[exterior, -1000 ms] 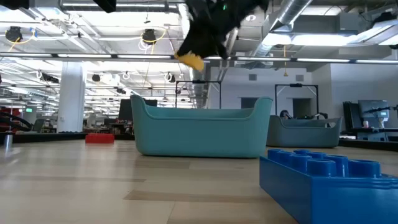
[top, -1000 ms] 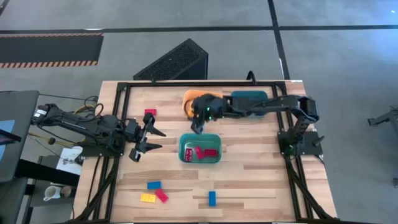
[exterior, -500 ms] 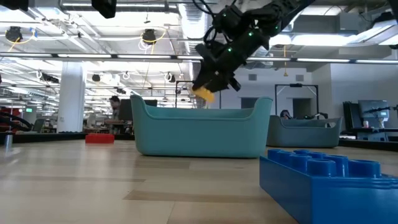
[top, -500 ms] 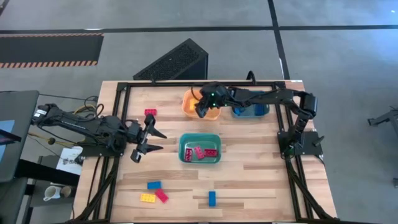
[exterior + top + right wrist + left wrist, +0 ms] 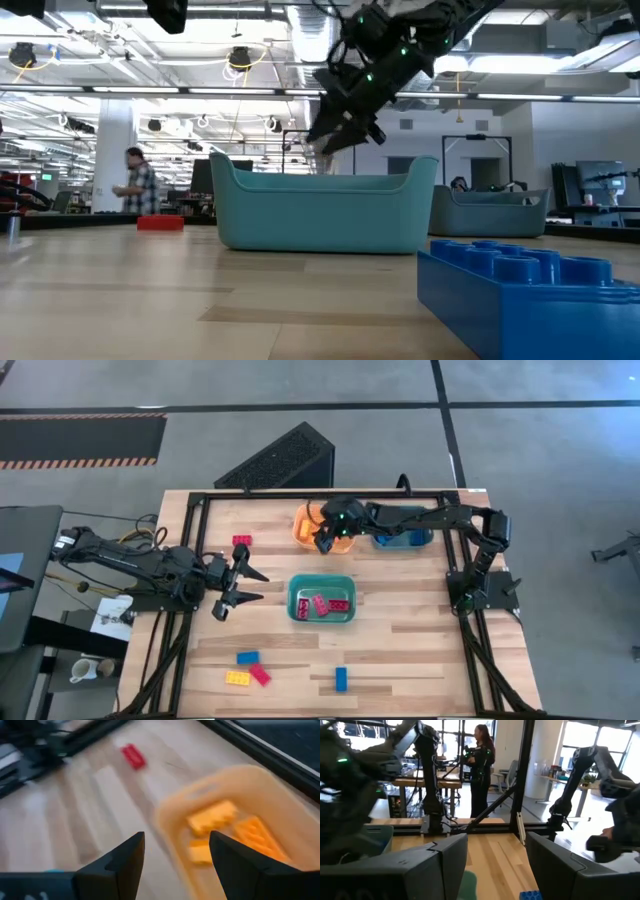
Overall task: Sort & place blocks by color
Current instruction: Put the red game piece into the green bin
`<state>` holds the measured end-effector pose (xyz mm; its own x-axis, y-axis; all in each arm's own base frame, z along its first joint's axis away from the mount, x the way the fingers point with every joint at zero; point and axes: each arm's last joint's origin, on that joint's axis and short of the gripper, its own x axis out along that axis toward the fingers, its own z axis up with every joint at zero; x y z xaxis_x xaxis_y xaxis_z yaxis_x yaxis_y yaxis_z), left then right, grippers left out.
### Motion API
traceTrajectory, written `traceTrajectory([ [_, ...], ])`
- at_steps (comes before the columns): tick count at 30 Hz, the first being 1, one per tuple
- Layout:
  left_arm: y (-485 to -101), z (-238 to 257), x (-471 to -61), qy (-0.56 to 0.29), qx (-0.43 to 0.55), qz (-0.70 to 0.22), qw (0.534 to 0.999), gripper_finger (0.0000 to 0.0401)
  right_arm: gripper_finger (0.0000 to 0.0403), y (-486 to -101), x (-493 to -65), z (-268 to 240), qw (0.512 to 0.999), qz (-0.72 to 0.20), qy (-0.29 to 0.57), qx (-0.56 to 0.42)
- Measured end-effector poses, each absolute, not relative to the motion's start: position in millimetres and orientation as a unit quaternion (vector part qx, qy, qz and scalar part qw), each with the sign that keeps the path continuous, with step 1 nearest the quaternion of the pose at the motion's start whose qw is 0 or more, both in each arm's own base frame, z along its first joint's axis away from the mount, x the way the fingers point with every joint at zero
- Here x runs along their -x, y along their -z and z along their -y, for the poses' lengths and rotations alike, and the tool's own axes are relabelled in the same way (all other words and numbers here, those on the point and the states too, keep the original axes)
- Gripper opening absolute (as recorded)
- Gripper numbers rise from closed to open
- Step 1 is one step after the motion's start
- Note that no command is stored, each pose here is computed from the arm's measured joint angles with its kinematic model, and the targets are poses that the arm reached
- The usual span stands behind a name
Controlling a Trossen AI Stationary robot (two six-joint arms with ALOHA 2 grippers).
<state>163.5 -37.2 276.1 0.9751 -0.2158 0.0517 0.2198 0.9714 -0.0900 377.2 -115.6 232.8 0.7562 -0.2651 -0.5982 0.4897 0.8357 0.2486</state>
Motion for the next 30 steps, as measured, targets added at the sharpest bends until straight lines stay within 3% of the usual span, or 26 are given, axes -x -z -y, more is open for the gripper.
traceTrajectory([
  [6, -272, 38, -168, 0.107, 0.038, 0.005, 0.994, 0.0187, 0.0232, -235, -389, 71, 0.931, -0.279, 0.179, -0.155],
  [16, -259, 38, -181, 0.059, 0.031, -0.031, 0.997, 0.0187, 0.0216, -229, -392, 18, 0.934, -0.273, 0.207, -0.096],
  [24, -253, 38, -182, 0.049, 0.034, -0.058, 0.997, 0.0187, 0.0202, -237, -347, 1, 0.945, -0.225, 0.222, -0.086],
  [30, -247, 34, -184, -0.023, 0.042, -0.08, 0.996, 0.0187, 0.019, -237, -303, -9, 0.969, -0.102, 0.196, -0.113],
])
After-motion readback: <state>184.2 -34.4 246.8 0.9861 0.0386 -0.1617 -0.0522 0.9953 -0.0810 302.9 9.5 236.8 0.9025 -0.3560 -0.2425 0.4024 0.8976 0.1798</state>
